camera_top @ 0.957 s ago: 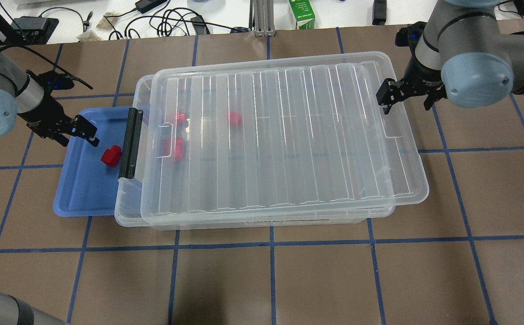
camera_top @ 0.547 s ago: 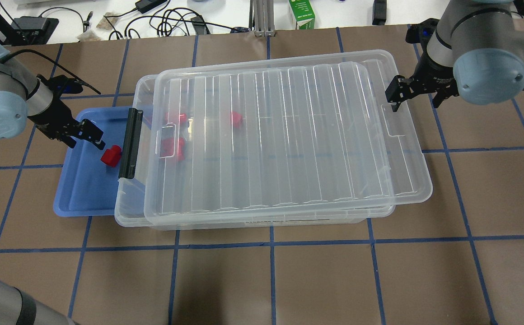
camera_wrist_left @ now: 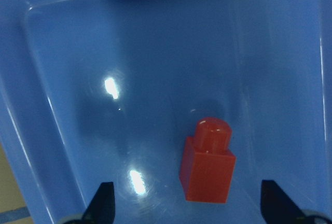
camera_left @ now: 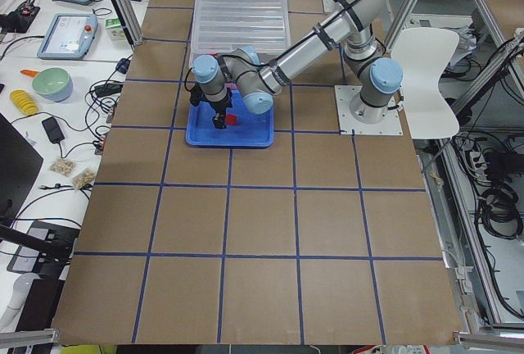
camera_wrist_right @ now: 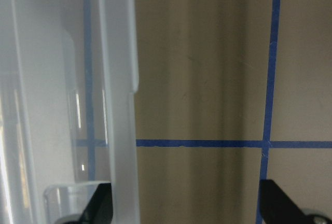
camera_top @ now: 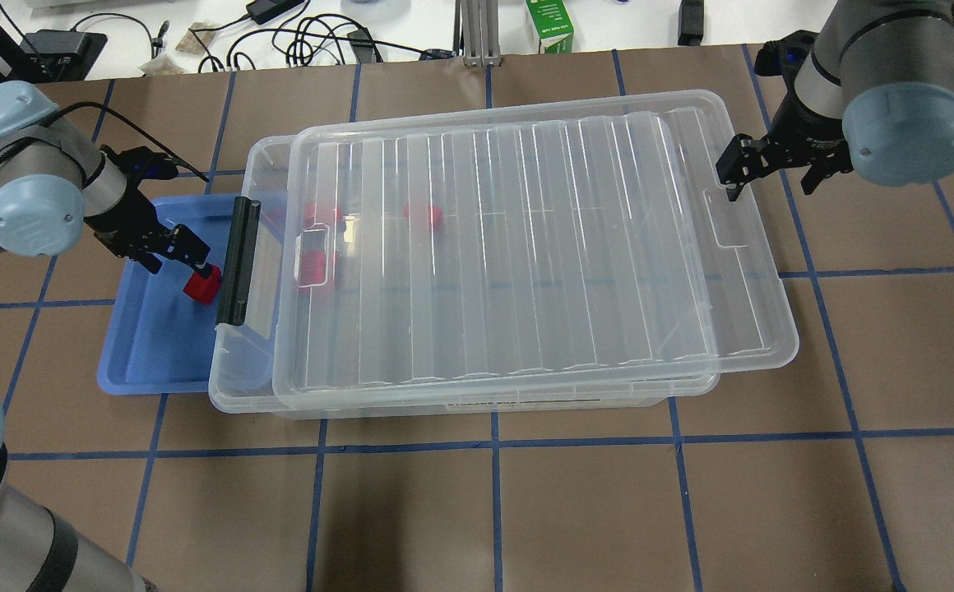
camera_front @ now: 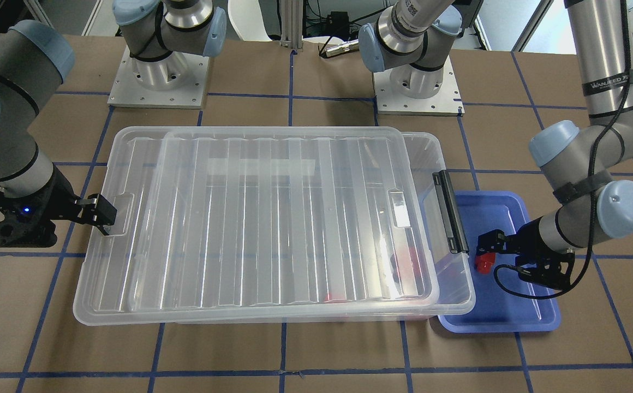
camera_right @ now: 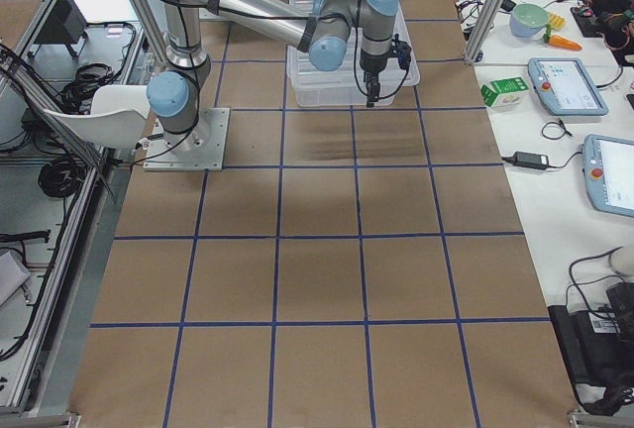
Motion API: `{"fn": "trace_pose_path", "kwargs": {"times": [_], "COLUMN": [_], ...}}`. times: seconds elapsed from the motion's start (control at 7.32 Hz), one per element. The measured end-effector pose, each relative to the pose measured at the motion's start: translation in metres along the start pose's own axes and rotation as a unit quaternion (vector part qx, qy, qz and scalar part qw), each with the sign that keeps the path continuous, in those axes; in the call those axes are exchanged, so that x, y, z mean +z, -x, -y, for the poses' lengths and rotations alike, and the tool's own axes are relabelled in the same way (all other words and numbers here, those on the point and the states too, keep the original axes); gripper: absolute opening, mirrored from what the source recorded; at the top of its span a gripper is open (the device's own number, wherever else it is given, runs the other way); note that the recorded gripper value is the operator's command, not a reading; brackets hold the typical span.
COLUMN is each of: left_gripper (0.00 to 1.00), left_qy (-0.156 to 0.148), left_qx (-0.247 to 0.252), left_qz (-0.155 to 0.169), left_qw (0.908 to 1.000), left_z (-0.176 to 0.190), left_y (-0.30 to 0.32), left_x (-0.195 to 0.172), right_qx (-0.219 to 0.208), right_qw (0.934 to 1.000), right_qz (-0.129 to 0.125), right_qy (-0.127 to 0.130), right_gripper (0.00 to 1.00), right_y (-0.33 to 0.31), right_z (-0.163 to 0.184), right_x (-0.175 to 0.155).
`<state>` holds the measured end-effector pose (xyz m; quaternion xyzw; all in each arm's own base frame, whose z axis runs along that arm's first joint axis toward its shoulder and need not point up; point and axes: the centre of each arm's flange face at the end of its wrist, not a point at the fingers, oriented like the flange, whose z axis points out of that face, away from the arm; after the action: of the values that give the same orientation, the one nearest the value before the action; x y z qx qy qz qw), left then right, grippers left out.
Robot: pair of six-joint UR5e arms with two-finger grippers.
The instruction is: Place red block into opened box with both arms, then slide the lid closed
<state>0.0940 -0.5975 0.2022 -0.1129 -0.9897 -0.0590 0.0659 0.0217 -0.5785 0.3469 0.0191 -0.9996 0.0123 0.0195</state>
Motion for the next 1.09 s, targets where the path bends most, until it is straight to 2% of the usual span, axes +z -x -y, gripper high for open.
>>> {"fn": "trace_pose_path", "kwargs": {"times": [0.14,0.41,0.55,0.68,0.82,0.96,1.09], "left_gripper": [0.82,0.82,0.77,0.59,0.11,0.00,0.00], "left_qy": [0.004,0.007,0.007,0.008,0.011,0.014,0.017], "left_qx": [0.005,0.011,0.012,0.012,0.011,0.011,0.011], "left_qz": [-0.001,-0.001,-0.001,-0.002,-0.003,-0.003,-0.004], "left_qw": [1.0000,0.9999,0.9999,0.9999,0.9999,0.9998,0.9998], "left_z": [0.004,0.008,0.009,0.010,0.010,0.010,0.010], "left_y": [-0.005,-0.006,-0.005,-0.005,-0.004,-0.004,-0.004], "left_x": [0.005,0.014,0.017,0.020,0.023,0.025,0.026], "right_qx": [-0.004,-0.004,-0.005,-0.004,-0.001,0.004,0.009], "right_qw": [1.0000,1.0000,1.0000,1.0000,1.0000,1.0000,0.9999], "right_qz": [-0.002,-0.004,-0.005,-0.006,-0.007,-0.008,-0.009], "right_qy": [0.000,0.002,0.002,0.002,0.002,0.002,0.002], "right_gripper": [1.00,1.00,1.00,1.00,1.00,1.00,1.00], "right_y": [-0.004,-0.021,-0.028,-0.034,-0.040,-0.046,-0.052], "right_z": [0.000,-0.001,-0.001,-0.002,-0.002,-0.002,-0.003], "right_x": [0.000,-0.001,-0.001,-0.001,-0.001,-0.002,-0.002]}}
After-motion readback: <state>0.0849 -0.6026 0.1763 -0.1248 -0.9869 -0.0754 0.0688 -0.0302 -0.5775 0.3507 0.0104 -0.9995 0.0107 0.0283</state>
